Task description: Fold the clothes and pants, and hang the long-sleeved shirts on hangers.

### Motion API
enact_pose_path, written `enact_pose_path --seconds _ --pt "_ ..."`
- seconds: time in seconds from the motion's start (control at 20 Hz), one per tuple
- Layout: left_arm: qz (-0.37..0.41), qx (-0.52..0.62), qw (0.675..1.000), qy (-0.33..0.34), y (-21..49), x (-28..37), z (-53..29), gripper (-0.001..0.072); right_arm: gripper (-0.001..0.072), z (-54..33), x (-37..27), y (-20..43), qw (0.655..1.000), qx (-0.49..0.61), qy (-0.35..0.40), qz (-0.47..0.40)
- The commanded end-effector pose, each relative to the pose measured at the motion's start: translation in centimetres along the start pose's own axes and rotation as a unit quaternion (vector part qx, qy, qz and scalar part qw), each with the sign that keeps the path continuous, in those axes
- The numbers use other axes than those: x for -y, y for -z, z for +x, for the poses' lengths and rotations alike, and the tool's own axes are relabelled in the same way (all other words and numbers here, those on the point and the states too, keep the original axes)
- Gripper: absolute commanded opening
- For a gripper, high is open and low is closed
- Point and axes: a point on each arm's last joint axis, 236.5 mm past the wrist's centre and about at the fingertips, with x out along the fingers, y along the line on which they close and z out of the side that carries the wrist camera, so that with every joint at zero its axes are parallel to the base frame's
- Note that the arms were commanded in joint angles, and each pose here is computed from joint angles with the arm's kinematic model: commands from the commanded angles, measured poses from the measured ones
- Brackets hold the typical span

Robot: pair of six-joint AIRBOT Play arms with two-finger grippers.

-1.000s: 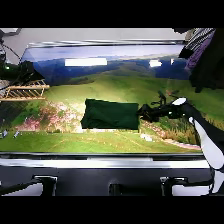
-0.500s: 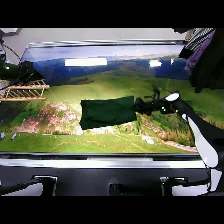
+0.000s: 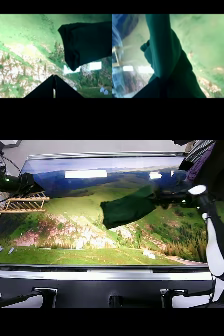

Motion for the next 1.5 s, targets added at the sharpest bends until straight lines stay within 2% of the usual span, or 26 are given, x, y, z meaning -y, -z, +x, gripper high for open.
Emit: enact_pose_path --seconds 0.0,0.2,0.35,0.5,0.7,0.85,1.0,1.45 --pt "0.000 0.000 1.000 0.000 0.0 0.0 0.0 0.0018 0.0028 -4.3 0.9 -4.6 0.998 0.055 0.001 0.037" --pt "0.000 -0.001 1.000 0.000 0.0 0.0 0.0 0.0018 0.0027 -9.4 4.5 -9.0 0.988 0.122 0.011 0.093" --pt "0.000 -0.002 1.000 0.000 0.1 0.0 0.0 0.0018 0.0027 -14.4 8.4 -11.9 0.971 0.193 0.046 0.135" --pt "0.000 -0.002 1.000 0.000 0.1 0.0 0.0 0.0017 0.0024 -20.0 12.7 -13.6 0.941 0.259 0.084 0.203" --pt "0.000 -0.002 1.000 0.000 0.1 0.0 0.0 0.0018 0.0024 -27.4 18.6 -13.1 0.882 0.331 0.168 0.290" --pt "0.000 -0.002 1.000 0.000 0.1 0.0 0.0 0.0017 0.0024 -32.0 22.7 -10.3 0.836 0.349 0.265 0.330" --pt "0.000 -0.002 1.000 0.000 0.1 0.0 0.0 0.0017 0.0024 -33.8 25.4 -7.0 0.808 0.326 0.348 0.346" --pt "-0.001 -0.014 1.000 -0.001 0.7 -0.1 0.0 0.0017 0.0025 -32.3 31.7 6.8 0.741 0.257 0.467 0.409"
